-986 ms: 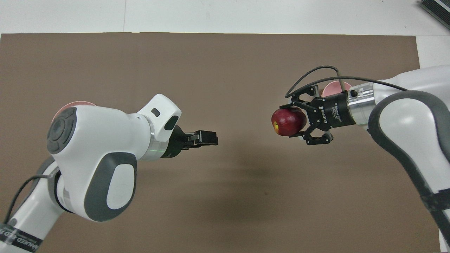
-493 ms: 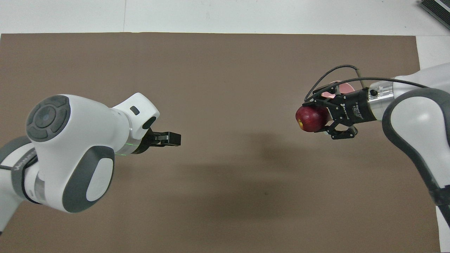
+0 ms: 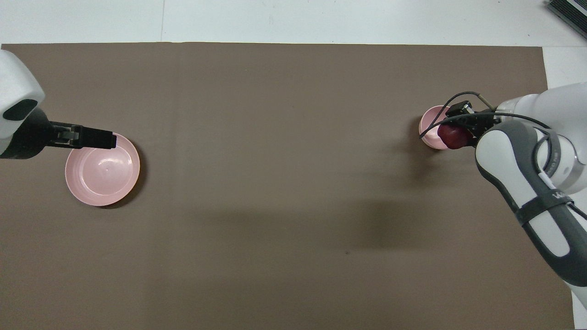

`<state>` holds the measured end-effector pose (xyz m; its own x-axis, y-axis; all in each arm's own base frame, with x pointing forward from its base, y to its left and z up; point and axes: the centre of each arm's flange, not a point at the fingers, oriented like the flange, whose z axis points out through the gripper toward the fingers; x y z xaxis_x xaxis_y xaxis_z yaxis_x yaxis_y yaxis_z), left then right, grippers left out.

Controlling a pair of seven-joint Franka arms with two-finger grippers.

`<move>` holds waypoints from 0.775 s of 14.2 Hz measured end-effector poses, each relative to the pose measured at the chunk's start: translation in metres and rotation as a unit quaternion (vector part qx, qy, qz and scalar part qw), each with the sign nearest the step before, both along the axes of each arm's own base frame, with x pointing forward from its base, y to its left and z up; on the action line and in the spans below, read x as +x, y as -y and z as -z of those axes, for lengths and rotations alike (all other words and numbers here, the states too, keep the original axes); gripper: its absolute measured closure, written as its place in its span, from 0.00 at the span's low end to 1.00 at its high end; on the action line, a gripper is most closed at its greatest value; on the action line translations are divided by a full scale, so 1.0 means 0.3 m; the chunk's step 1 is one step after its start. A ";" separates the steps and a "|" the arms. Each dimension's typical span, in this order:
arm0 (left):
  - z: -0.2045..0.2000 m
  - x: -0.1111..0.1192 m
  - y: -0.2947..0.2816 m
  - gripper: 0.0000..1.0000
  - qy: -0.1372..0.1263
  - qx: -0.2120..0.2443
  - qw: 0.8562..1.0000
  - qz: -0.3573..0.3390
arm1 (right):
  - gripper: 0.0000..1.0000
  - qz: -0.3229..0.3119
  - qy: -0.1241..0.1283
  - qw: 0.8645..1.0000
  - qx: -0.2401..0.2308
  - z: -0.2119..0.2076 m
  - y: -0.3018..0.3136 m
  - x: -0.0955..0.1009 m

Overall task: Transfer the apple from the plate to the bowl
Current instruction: 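Carry the apple with the right gripper over the pink bowl and release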

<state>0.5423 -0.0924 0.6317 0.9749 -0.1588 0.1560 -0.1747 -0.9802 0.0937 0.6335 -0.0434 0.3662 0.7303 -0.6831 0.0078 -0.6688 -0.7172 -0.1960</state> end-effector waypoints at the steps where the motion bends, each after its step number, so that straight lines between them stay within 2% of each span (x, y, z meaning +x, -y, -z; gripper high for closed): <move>1: 0.002 0.000 -0.004 0.00 -0.002 0.000 1.000 -0.001 | 0.20 -0.003 0.002 1.000 -0.005 0.036 0.005 0.008; 4: 0.005 0.002 -0.011 0.00 -0.004 0.000 1.000 -0.003 | 0.20 -0.003 0.007 1.000 -0.012 0.098 0.014 0.024; 6: 0.005 0.002 -0.012 0.00 -0.004 0.000 1.000 -0.003 | 0.03 -0.004 0.018 1.000 -0.013 0.070 0.012 0.039; 7: 0.005 0.002 -0.012 0.00 -0.004 0.000 1.000 -0.003 | 0.00 -0.005 0.024 1.000 -0.013 0.049 0.008 0.048; 11: 0.006 0.002 -0.012 0.00 -0.004 0.000 1.000 -0.003 | 0.00 -0.014 0.059 0.998 -0.014 -0.071 -0.025 0.089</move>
